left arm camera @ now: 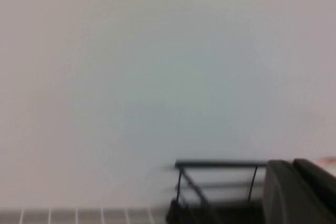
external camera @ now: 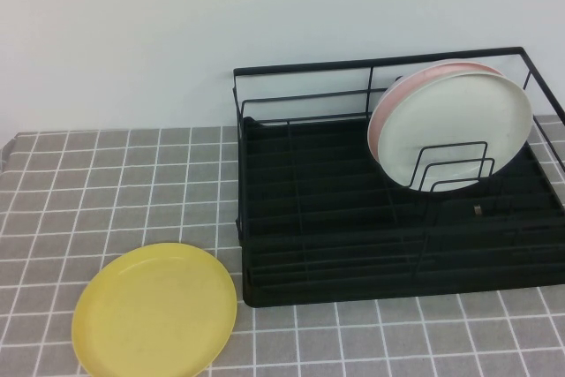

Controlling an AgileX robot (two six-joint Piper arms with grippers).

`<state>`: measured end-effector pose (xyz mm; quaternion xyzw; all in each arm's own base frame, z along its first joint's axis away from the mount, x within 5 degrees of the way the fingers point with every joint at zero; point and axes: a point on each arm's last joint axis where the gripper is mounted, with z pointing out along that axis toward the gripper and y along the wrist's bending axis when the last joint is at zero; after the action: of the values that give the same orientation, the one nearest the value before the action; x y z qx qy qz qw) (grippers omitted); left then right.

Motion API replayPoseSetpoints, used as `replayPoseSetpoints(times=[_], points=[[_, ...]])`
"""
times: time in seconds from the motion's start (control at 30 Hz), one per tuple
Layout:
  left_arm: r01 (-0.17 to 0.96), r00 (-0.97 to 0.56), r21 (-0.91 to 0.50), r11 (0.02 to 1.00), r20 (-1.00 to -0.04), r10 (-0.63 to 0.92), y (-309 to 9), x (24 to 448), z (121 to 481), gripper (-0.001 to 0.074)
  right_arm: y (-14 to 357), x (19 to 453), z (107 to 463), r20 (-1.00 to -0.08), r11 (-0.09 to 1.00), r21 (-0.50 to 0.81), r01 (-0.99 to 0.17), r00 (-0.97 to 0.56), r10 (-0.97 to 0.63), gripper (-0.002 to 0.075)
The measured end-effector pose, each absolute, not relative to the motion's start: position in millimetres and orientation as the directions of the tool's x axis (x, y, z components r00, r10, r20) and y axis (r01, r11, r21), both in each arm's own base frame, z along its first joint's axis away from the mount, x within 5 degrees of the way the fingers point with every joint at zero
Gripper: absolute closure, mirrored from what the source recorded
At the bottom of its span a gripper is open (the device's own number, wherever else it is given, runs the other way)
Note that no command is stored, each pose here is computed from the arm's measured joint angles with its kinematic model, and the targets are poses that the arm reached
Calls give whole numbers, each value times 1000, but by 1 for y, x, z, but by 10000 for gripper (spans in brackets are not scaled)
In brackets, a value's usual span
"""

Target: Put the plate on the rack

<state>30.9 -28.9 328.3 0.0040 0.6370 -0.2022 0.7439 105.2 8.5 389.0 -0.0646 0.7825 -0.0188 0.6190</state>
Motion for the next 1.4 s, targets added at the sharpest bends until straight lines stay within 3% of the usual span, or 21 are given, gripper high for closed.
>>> replayPoseSetpoints(times=[0.13,0.3,0.5,0.8,0.97,1.27,1.4], points=[[253,-61,-275,928,-962,-268,-27,55,325,737,22,121,377,-903,984,-80,-162,-407,-140,727],[175,-306,-289,941,-925,-227,-22,90,310,737,39,133,360,-824,969,50,-244,-558,-98,727],[118,-481,-250,961,-861,-165,-16,126,295,737,59,142,344,-696,927,254,-276,-718,-23,727],[83,-715,-307,948,-681,-158,-15,179,275,737,86,152,333,-657,787,333,-520,-726,-202,727],[95,-821,-315,944,-562,-105,-15,205,257,737,88,157,329,-639,784,343,-518,-740,-209,727],[91,-831,-267,959,-552,-74,-9,227,239,734,89,157,328,-647,774,323,-545,-724,-240,727],[61,-858,-284,957,-504,-95,-9,233,227,651,89,157,328,-648,773,320,-548,-722,-243,727]])
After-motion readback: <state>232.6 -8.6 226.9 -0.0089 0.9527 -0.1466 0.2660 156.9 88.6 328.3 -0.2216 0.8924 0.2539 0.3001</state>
